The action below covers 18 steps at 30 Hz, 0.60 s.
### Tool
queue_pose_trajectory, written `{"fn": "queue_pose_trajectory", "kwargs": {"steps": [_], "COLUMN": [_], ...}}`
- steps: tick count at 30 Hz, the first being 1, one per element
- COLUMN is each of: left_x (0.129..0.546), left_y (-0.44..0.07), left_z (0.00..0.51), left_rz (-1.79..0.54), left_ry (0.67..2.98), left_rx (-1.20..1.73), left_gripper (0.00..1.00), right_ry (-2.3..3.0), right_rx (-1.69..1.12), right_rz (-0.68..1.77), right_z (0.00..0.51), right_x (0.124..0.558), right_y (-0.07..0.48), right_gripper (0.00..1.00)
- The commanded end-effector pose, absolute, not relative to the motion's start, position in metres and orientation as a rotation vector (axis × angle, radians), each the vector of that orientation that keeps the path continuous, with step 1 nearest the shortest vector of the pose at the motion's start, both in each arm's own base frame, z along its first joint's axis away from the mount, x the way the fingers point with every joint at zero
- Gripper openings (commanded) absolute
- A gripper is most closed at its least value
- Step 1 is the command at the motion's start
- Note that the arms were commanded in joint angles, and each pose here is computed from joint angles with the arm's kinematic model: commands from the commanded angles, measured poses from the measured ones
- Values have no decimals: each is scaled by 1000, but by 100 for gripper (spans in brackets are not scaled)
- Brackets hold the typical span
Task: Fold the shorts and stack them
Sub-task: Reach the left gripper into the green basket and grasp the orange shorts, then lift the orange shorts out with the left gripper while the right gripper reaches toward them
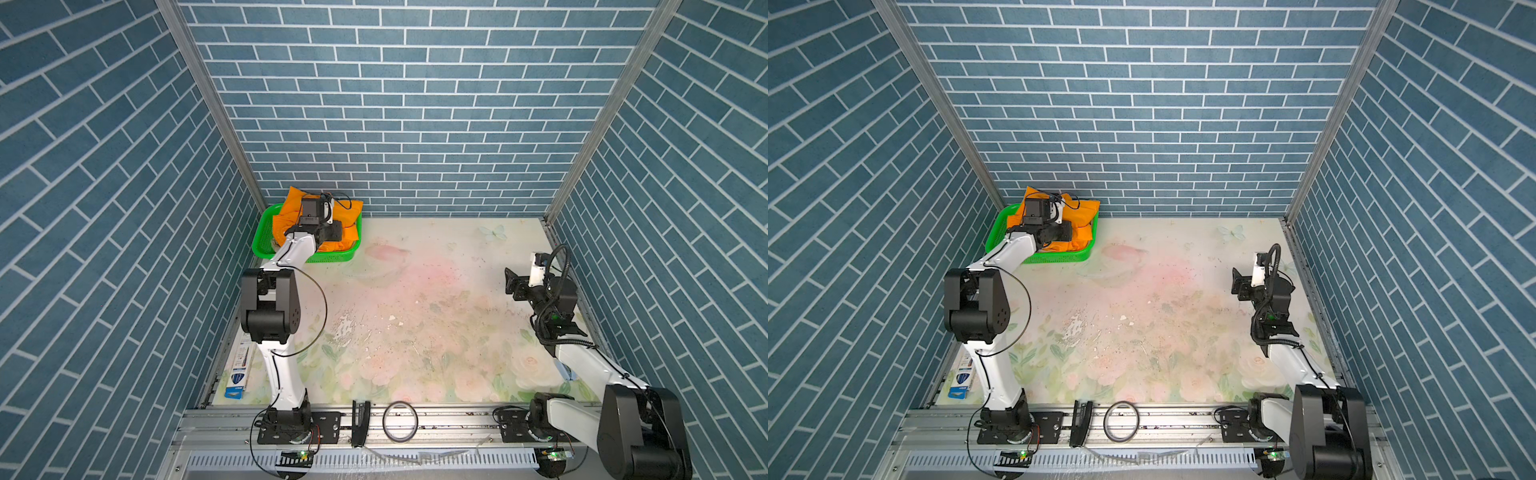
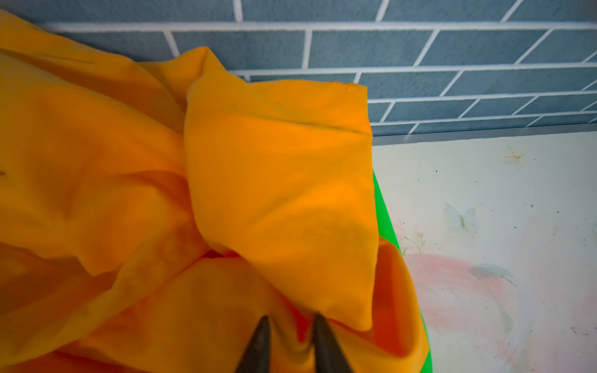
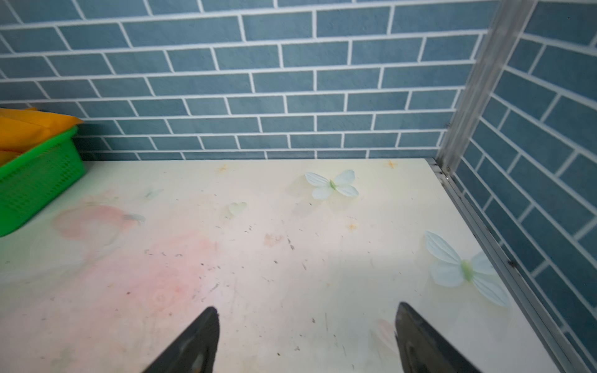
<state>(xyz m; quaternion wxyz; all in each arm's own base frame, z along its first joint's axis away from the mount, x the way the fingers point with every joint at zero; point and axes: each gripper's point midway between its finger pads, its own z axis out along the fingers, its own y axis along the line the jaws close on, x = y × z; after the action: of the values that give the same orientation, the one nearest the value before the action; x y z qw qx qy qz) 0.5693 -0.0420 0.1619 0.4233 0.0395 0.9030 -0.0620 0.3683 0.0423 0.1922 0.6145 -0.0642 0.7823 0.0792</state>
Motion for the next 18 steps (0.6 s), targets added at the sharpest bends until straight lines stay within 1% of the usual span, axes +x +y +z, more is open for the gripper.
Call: {"fn": "queue_pose_trajectory", "kwargs": {"steps": [1, 4, 7, 9, 13, 16, 18], "left_x": [564, 558, 541, 520, 475, 443, 420], "left_y": [-45, -49, -68, -87, -103, -109, -124], "left_z": [167, 191, 238, 279, 360, 408, 434], "left_rz": [-167, -188, -301, -415, -466, -499, -567], "left_ry": [2287, 2253, 2170, 2082, 1917, 1819, 1780], "left_rx": [133, 151, 240, 322, 371, 395, 453], "left_gripper": [0, 0, 0, 0, 0, 0, 0], "right_ry": [1846, 1832, 1838, 1829, 1777, 1756, 1734], "right_rx": [-205, -226, -251, -266, -273, -303, -322], "right_rz": [279, 317, 360, 381, 449, 521, 560], "right_z": [199, 209, 220, 226, 242, 257, 269], "right_x": [356, 349, 344, 343, 347, 352, 353], "right_y": [67, 79, 91, 97, 107, 118, 125], "right_gripper": [84, 84, 82, 82, 82, 81, 81]}}
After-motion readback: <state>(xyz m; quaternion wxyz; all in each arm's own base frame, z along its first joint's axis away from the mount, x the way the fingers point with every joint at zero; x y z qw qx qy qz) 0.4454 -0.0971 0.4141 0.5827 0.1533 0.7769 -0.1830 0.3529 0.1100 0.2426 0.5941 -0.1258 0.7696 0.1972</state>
